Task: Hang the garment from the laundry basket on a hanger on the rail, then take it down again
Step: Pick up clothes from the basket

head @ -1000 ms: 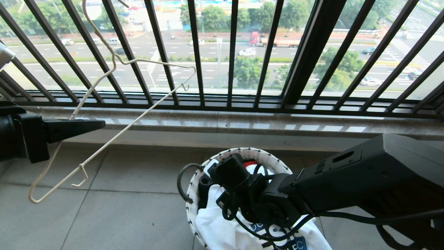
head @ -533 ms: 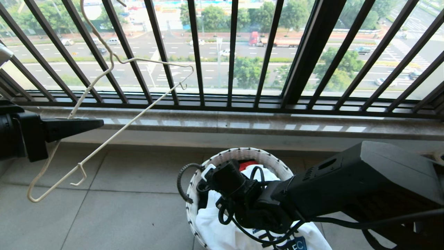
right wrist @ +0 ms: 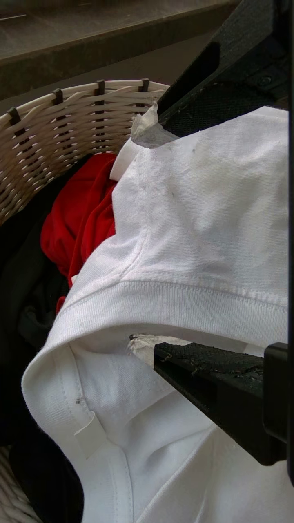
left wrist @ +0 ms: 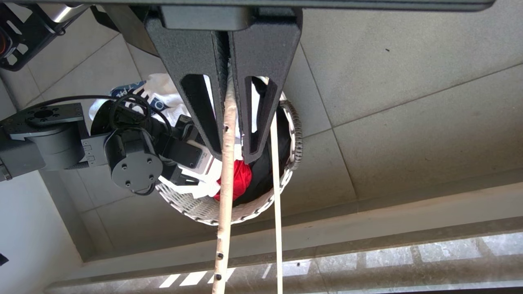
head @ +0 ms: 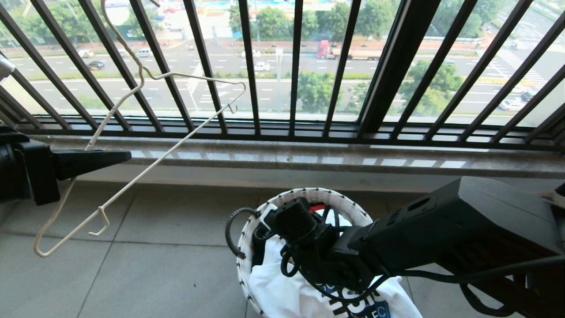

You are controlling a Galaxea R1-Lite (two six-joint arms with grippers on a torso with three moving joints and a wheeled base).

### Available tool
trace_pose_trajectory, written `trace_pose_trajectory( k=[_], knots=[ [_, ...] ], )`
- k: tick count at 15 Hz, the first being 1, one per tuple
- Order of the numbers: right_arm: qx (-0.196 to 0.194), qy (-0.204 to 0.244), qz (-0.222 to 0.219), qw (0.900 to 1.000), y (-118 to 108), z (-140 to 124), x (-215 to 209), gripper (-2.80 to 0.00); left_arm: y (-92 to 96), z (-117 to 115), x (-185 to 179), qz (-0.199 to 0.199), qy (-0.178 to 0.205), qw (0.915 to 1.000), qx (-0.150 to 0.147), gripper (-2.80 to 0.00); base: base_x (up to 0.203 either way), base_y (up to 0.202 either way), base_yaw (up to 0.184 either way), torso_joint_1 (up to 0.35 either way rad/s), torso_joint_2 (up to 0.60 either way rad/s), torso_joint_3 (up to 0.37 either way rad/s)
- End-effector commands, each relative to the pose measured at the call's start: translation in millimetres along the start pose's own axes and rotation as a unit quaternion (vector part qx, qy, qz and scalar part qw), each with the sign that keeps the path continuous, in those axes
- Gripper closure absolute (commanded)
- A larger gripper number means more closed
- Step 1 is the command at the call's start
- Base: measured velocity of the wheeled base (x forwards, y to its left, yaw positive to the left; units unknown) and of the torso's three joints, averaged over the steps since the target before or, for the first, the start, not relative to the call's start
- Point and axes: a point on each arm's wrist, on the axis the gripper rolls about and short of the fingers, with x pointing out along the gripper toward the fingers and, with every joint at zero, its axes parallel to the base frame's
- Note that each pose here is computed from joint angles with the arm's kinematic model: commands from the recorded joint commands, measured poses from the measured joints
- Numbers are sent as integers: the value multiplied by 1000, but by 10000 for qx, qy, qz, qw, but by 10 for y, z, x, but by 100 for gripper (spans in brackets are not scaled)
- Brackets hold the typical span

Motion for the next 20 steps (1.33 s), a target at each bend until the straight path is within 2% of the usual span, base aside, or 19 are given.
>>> trace_pose_trajectory(
  k=[1, 5, 9, 11, 14, 20],
  knots=[
    [9, 46, -96, 9999, -53, -31, 68, -280, -5, 4, -11, -9, -15, 10000, 5, 0, 0, 0, 0, 0, 0, 0],
    [-12, 34, -262, 9996, -177, -2, 106, -280, -13, 6, -18, -20, -27, 10000, 15, 0, 0, 0, 0, 0, 0, 0],
    [216, -187, -577, 9979, -450, 139, 109, -280, -16, 7, -22, -17, -33, 10000, 19, 0, 0, 0, 0, 0, 0, 0],
    [267, -250, -618, 9974, -506, 172, 66, -280, -24, 10, -34, -17, -52, 10000, 32, 0, 0, 0, 0, 0, 0, 0],
    [248, -199, -592, 9977, -476, 139, 86, -280, -27, 12, -38, -18, -58, 10000, 37, 0, 0, 0, 0, 0, 0, 0],
    [17, -6, -414, 9991, -155, -86, 239, -280, -22, 9, -30, -17, -44, 10000, 27, 0, 0, 0, 0, 0, 0, 0]
  ],
)
